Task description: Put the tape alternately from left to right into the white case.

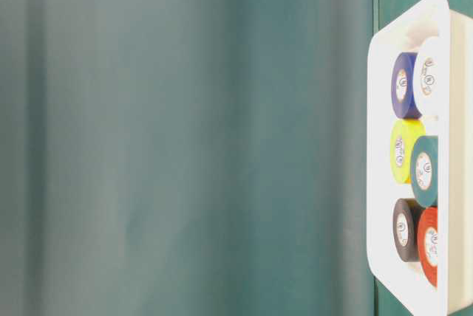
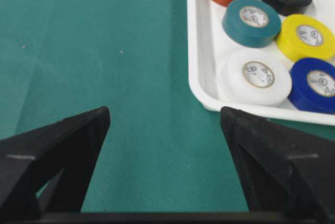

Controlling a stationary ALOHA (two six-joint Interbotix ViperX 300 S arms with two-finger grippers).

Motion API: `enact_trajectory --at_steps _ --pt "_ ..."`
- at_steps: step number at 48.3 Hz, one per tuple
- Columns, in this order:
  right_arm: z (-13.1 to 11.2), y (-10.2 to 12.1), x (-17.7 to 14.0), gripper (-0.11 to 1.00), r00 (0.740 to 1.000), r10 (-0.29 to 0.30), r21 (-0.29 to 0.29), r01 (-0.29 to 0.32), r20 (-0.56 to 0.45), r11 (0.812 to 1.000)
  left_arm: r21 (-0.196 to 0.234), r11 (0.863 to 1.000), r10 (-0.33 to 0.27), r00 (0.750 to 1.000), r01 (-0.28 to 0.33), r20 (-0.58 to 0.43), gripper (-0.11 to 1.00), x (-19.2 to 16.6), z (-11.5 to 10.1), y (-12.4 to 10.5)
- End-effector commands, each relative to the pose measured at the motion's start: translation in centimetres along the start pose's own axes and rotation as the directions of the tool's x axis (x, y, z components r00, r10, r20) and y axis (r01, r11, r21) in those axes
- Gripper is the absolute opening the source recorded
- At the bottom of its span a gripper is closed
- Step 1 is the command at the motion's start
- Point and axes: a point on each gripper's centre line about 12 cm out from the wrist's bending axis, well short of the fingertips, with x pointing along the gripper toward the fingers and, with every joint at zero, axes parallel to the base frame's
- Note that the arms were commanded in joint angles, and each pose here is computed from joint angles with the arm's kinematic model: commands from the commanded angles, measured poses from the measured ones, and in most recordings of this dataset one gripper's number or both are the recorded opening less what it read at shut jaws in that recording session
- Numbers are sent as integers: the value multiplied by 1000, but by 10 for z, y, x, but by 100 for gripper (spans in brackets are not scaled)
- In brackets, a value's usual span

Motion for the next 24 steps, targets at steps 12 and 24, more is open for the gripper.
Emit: enact_trajectory --at_steps 12,24 --pt "-14 -4 -6 78 999 -36 81 39 -40 996 -1 1000 6 1000 -6 7 93 1 4 1" --pt "-23 -4 -6 78 997 -39 91 45 -66 995 0 1000 5 1000 -5 -6 93 0 -3 1"
